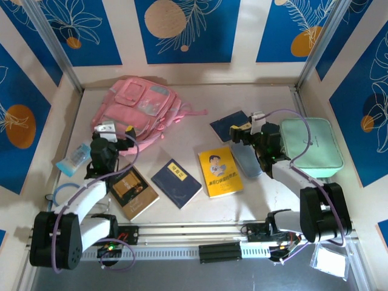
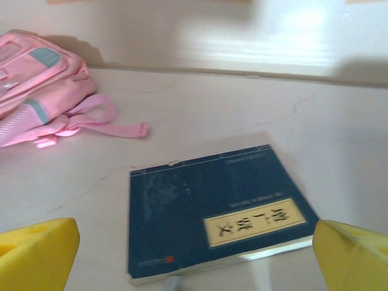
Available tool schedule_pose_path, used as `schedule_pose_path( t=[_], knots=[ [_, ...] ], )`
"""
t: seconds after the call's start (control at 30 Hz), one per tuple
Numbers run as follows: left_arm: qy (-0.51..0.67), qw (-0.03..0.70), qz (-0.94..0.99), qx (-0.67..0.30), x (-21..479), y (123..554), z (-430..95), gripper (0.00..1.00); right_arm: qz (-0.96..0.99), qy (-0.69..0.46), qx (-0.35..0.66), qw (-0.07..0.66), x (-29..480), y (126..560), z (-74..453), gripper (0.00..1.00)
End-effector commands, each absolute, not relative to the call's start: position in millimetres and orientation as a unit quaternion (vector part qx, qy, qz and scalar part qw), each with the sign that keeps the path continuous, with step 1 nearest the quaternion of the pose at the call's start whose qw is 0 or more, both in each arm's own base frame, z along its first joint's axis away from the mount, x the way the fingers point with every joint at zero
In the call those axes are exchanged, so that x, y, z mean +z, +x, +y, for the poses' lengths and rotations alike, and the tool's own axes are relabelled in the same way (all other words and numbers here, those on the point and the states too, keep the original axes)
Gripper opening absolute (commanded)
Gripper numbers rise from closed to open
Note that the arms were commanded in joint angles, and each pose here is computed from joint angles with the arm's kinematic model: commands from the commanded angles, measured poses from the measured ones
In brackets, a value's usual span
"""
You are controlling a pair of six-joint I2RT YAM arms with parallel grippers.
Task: Pack the student bag
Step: Move the student bag to the top-center of the table.
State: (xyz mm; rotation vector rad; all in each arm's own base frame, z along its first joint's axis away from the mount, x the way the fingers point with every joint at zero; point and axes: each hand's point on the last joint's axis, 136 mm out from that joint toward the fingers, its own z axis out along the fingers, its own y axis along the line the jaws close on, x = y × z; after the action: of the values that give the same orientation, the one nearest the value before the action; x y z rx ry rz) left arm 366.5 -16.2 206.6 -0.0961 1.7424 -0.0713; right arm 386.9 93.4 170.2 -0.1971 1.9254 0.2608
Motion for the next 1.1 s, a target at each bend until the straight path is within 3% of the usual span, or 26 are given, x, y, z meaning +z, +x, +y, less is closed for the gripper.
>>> schedule_pose_path(
  t=[0.0, 0.37, 0.57, 0.83, 1.07],
  knots=[
    [-0.110, 0.572, 0.809, -0.077, 196.8, 364.8, -18.7, 1.00, 0.834, -0.052, 0.137, 0.531, 180.1, 384.2, 105.7, 0.99],
    [-0.110, 0.449, 0.867, -0.186, 181.2, 433.9, -66.0, 1.00, 0.904, 0.066, 0.244, 0.344, 152.4, 402.3, 148.8, 0.99],
    [-0.114, 0.400, 0.882, -0.221, 158.7, 478.4, -87.2, 0.97, 0.904, 0.086, 0.288, 0.303, 142.7, 407.0, 166.3, 1.00],
    [-0.121, 0.331, 0.917, -0.188, 118.9, 530.8, -106.9, 0.89, 0.908, 0.054, 0.304, 0.284, 137.8, 402.6, 189.3, 0.99],
    [-0.102, 0.273, 0.940, -0.180, 72.6, 532.9, -135.3, 0.87, 0.908, 0.063, 0.314, 0.269, 131.9, 403.8, 194.5, 0.98]
  ],
)
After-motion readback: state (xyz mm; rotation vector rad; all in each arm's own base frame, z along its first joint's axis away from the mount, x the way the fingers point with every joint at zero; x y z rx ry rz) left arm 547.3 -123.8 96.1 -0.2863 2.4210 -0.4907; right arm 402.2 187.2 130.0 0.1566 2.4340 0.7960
